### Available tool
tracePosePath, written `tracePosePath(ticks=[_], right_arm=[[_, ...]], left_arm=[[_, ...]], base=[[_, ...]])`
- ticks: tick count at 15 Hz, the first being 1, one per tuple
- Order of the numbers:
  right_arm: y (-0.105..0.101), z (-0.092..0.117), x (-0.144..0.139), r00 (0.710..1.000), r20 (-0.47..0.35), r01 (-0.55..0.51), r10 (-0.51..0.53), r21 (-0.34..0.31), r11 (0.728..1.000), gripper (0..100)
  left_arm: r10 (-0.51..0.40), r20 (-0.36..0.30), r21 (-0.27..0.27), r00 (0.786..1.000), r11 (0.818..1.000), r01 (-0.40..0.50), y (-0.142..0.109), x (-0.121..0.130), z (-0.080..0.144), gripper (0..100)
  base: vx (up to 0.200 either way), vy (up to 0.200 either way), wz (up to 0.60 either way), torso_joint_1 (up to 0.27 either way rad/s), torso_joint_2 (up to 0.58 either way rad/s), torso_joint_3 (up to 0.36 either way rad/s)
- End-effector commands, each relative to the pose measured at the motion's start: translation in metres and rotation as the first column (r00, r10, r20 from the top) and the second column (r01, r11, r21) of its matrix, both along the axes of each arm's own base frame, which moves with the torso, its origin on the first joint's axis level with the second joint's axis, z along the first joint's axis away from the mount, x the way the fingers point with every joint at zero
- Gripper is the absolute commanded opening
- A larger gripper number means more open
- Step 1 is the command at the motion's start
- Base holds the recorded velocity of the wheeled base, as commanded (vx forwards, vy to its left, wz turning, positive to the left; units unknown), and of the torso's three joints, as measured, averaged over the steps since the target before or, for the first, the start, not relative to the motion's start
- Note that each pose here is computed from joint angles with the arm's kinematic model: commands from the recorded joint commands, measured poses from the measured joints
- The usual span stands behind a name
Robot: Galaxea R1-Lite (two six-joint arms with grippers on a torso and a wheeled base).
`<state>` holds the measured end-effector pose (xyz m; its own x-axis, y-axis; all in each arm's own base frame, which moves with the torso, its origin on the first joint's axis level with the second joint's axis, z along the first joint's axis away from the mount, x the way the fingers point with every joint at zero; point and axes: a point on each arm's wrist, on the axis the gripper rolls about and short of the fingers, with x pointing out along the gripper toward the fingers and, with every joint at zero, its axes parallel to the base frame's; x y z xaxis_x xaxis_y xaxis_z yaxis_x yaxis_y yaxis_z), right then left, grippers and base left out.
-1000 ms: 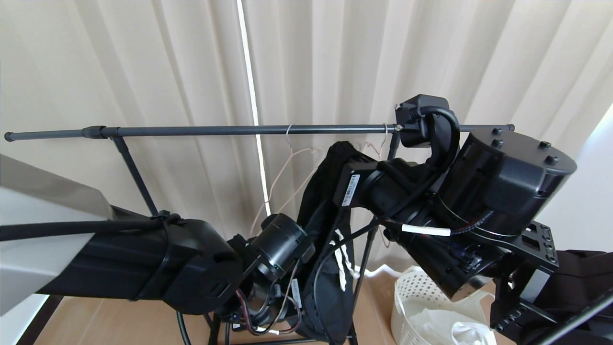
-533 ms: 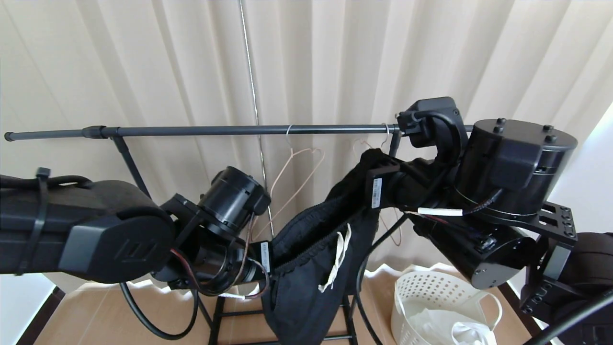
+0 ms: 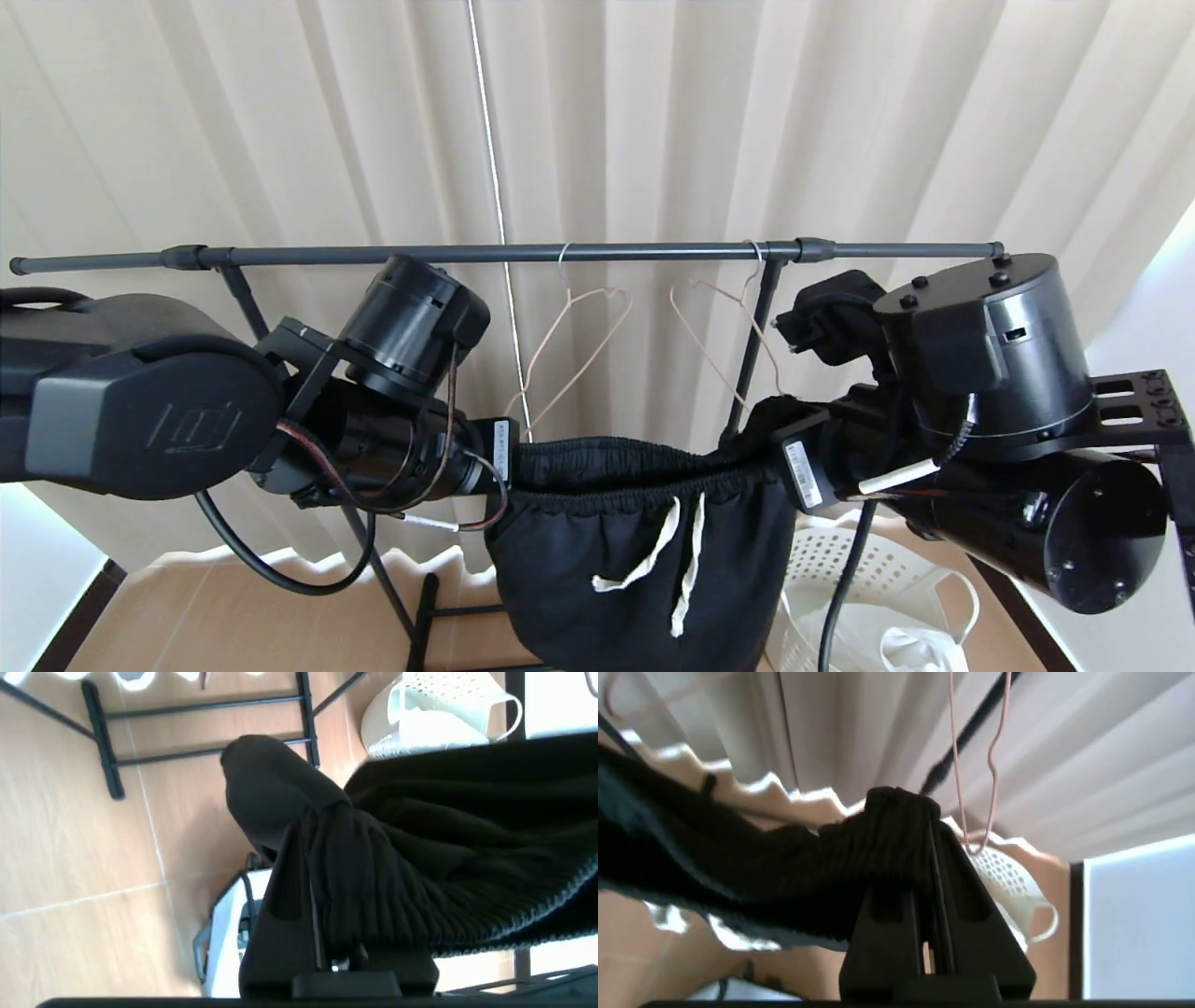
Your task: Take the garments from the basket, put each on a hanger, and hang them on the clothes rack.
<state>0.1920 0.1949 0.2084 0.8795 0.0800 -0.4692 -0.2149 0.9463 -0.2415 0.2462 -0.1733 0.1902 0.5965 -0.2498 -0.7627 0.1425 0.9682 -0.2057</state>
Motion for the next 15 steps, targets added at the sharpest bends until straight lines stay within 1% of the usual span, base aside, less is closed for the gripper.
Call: tracePosePath(ticks=[1,2,5,7,8,9,10,11,12,13,14,15], right_arm=[[-0.008,0.012,-0.004,1.000,-0.025,0.011,-0.011,-0.020,1.000,0],[-0.014,0.011,0.000,0.998,-0.046,0.035,-0.037,-0.043,0.998,0],[-0.026,0.008,0.009,0.994,-0.057,0.095,-0.098,-0.052,0.994,0],[-0.035,0.003,0.004,0.991,-0.067,0.107,-0.112,-0.070,0.992,0],[-0.034,0.000,0.005,0.991,-0.069,0.108,-0.113,-0.069,0.992,0],[-0.034,0.003,0.009,0.991,-0.056,0.117,-0.120,-0.045,0.992,0],[-0.036,0.009,0.014,0.991,-0.028,0.132,-0.132,-0.006,0.991,0],[-0.038,0.014,0.019,0.992,-0.009,0.126,-0.126,0.040,0.991,0],[-0.039,0.020,0.022,0.995,-0.007,0.103,-0.103,0.077,0.992,0],[-0.039,0.020,0.022,0.995,-0.007,0.103,-0.103,0.077,0.992,0],[-0.043,0.027,0.025,0.997,-0.016,0.082,-0.080,0.140,0.987,0],[-0.040,0.033,0.028,0.998,-0.026,0.058,-0.054,0.208,0.976,0]], left_arm=[[-0.020,0.033,0.001,0.999,1.000,0.020,0.003,-0.004,0.009,0],[-0.044,0.053,0.012,0.998,0.999,0.044,0.005,-0.006,0.013,0],[-0.088,0.101,0.052,0.991,0.995,0.083,0.008,-0.009,0.022,0],[-0.116,0.113,0.073,0.987,0.991,0.108,0.009,-0.011,0.024,0],[-0.118,0.113,0.077,0.987,0.991,0.110,0.010,-0.010,0.024,0],[-0.111,0.112,0.078,0.988,0.992,0.102,0.011,-0.009,0.024,0],[-0.102,0.109,0.080,0.989,0.992,0.093,0.014,-0.008,0.023,0],[-0.087,0.106,0.081,0.991,0.994,0.078,0.018,-0.006,0.022,0],[-0.076,0.106,0.081,0.991,0.994,0.068,0.020,-0.004,0.022,0],[-0.076,0.106,0.081,0.991,0.994,0.068,0.020,-0.004,0.022,0],[-0.061,0.096,0.087,0.994,0.995,0.053,0.025,-0.003,0.018,0],[-0.061,0.095,0.087,0.994,0.995,0.052,0.025,-0.002,0.018,0]], base=[[0.000,0.000,0.00,0.000,0.00,0.000],[0.000,0.000,0.00,0.000,0.00,0.000],[0.000,0.000,0.00,0.000,0.00,0.000],[0.000,0.000,0.00,0.000,0.00,0.000],[0.000,0.000,0.00,0.000,0.00,0.000],[0.000,0.000,0.00,0.000,0.00,0.000],[0.000,0.000,0.00,0.000,0.00,0.000],[0.000,0.000,0.00,0.000,0.00,0.000],[0.000,0.000,0.00,0.000,0.00,0.000],[0.000,0.000,0.00,0.000,0.00,0.000],[0.000,0.000,0.00,0.000,0.00,0.000],[0.000,0.000,0.00,0.000,0.00,0.000]])
